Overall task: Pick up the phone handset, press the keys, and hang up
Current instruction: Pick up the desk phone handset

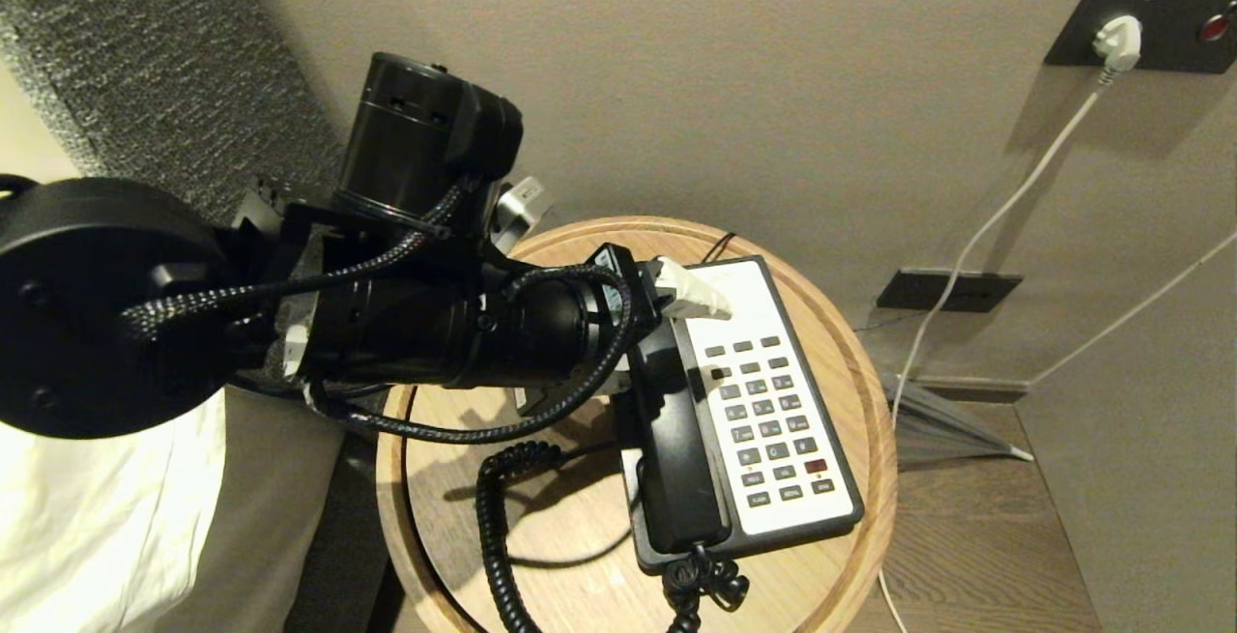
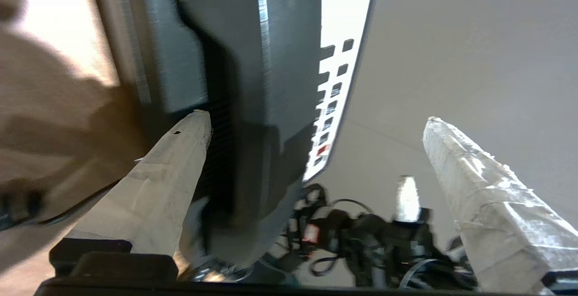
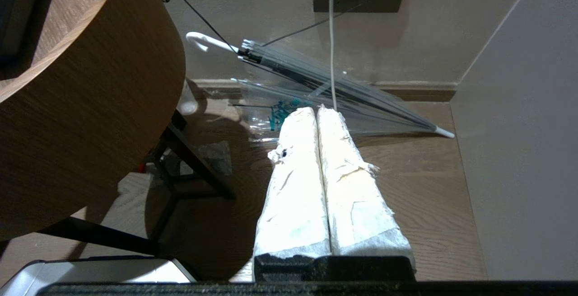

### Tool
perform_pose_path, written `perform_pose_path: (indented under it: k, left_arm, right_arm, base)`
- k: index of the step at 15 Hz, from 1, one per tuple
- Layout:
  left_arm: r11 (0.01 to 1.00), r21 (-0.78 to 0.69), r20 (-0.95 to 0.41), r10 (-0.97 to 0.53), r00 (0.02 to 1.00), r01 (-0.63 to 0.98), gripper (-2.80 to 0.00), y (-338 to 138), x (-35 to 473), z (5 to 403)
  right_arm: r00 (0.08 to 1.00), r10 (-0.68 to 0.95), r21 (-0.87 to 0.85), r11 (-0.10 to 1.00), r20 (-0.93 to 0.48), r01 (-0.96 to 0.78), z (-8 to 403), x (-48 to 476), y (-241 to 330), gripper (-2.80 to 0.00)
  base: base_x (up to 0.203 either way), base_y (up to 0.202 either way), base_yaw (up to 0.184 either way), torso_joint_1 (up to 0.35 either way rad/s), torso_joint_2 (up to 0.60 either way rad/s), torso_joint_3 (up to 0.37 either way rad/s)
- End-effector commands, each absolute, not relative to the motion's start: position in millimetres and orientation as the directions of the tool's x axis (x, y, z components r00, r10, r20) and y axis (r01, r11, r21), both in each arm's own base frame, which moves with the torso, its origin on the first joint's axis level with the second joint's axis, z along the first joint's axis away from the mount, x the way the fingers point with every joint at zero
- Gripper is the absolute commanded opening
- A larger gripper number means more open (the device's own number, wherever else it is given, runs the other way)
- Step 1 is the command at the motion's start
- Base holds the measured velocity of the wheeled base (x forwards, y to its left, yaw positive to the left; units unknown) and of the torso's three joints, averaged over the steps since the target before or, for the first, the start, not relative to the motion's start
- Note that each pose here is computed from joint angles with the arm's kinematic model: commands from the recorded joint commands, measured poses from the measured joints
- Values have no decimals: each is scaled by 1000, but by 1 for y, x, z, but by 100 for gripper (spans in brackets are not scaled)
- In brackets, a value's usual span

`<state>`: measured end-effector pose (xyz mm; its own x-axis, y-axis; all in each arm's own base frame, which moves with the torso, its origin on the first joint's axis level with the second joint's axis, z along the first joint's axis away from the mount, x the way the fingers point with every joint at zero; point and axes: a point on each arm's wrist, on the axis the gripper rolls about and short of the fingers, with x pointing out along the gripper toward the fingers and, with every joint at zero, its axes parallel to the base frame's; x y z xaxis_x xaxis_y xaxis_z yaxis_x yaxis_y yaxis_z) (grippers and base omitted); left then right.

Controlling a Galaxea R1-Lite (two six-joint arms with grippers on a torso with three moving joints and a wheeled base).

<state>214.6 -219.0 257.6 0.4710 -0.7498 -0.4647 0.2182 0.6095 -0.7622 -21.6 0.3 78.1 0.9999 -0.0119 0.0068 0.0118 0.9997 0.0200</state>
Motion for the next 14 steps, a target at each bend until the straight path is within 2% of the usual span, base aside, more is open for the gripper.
perform_pose_path:
  k: [1,14]
  left_arm:
    - [590,-780,-452,-762,464,209,0,-221,216,258]
    - [567,-804,-443,-771,457,177,0,-222,220,260]
  right_arm:
    - [1000,-12,20,1000,0,12,76,-21,0,-280]
    - [1000,-12,20,1000,0,12,76,-21,0,-280]
  base:
    - [0,0,0,0,0,0]
    - [0,0,0,0,0,0]
